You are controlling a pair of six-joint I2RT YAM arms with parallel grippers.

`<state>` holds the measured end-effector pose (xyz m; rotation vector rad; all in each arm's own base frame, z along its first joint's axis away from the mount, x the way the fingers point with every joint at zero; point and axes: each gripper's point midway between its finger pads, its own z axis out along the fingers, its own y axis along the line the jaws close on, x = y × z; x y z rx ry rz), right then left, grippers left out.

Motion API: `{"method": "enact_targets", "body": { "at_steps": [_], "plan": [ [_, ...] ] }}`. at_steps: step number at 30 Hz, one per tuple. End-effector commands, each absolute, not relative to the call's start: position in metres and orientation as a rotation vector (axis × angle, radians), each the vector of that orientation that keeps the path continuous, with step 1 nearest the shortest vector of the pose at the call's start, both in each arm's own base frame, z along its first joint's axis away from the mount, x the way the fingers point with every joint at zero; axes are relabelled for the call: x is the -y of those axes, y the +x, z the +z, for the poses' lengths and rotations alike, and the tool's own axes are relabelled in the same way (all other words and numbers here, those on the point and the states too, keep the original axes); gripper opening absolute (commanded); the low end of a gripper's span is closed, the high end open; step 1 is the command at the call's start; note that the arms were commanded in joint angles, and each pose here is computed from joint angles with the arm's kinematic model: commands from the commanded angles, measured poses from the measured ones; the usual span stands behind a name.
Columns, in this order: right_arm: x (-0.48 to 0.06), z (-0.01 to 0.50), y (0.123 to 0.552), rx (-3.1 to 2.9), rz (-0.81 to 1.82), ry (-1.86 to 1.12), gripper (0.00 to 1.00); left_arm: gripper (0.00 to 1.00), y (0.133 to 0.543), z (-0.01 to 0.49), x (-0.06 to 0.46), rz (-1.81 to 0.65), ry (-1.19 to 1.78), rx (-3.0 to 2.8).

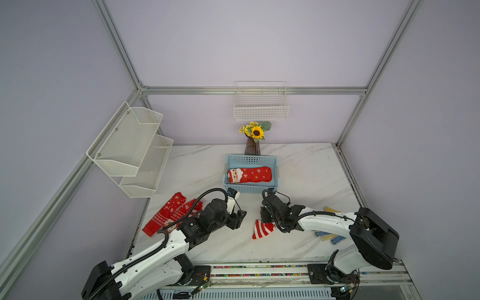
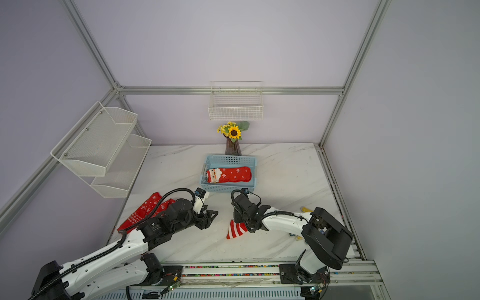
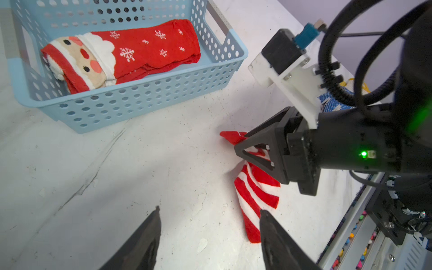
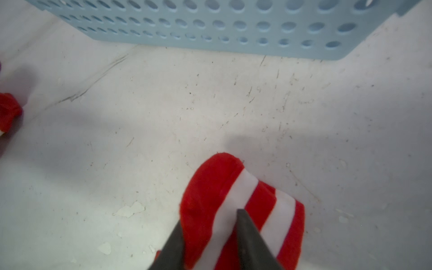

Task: Place the socks together as a pair
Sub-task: Pick up the sock at the center of the board.

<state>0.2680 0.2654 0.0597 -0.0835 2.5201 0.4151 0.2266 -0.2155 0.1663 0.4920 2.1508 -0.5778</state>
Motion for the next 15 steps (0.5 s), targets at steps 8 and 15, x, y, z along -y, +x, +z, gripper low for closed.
{"method": "enact_targets", "body": {
  "at_steps": [8, 15],
  "plan": [
    [-0.277, 0.224, 0.283, -2.235, 0.788, 0.245, 0.00, 0.67, 0.233, 0.188, 0.203, -0.537, 0.454, -1.978],
    [-0.263, 0.291, 0.285, -2.163, 0.873, 0.526, 0.00, 0.67, 0.236, 0.192, 0.217, -0.610, 0.454, -1.930]
  ]
}}
